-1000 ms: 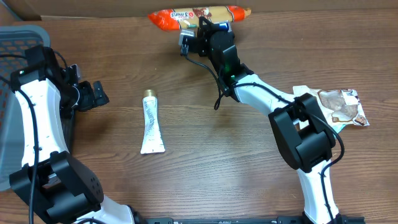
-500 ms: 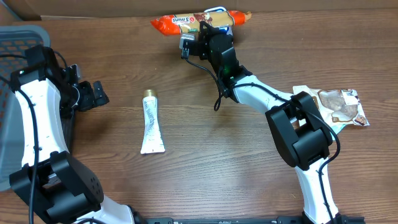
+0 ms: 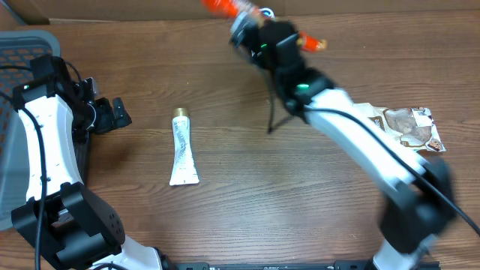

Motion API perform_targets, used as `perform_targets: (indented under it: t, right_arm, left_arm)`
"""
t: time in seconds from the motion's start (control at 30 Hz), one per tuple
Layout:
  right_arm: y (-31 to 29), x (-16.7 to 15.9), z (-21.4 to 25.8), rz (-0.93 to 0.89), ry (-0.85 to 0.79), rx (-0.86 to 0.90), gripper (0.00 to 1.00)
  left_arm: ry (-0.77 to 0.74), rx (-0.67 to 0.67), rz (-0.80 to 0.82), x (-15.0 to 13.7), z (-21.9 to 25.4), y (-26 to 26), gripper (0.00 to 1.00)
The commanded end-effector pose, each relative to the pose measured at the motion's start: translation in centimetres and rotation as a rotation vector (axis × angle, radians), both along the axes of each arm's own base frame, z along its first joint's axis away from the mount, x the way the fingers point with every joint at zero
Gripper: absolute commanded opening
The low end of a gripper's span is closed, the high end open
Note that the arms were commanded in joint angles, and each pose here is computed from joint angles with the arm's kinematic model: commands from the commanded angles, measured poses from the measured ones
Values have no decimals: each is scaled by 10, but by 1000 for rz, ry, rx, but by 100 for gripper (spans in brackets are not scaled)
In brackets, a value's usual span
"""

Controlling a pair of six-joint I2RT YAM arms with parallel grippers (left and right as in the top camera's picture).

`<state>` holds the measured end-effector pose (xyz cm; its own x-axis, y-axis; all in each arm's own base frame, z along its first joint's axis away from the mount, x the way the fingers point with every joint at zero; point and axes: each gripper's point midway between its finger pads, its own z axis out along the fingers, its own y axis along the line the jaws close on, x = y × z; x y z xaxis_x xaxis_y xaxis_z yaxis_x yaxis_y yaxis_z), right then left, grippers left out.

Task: Scan the item barcode
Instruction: 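Carry the pasta pack right and drop it on the item pile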

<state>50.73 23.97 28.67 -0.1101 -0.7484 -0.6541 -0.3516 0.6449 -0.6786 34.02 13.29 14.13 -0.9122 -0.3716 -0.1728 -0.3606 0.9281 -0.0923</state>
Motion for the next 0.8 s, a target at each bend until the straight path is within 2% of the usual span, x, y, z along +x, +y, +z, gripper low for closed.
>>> perform_targets:
  t: [0.0, 0.2, 0.33, 0.4, 0.5, 0.63, 0.77]
  right_arm:
    - [-67, -57, 141, -161, -113, 553, 4]
    - [-147, -122, 123, -361, 263, 1087, 4]
    - [-176, -139, 89, -391, 515, 1216, 4]
    - [-189, -138, 66, -402, 615, 1277, 4]
    - [-217, -126, 25, -491, 666, 1367, 4]
    - [-251, -106, -27, -547, 677, 1506, 4]
    - [-286, -89, -69, -606, 623, 1562, 4]
  left_arm:
    - [-7, -3, 22, 2, 1, 3, 100]
    - [-7, -3, 22, 2, 1, 3, 100]
    - [-7, -3, 22, 2, 1, 3, 100]
    - [-7, -3, 22, 2, 1, 3, 100]
    - [-7, -3, 22, 2, 1, 3, 100]
    - [-7, -3, 23, 2, 1, 3, 100]
    - [-7, -3, 21, 3, 1, 3, 100]
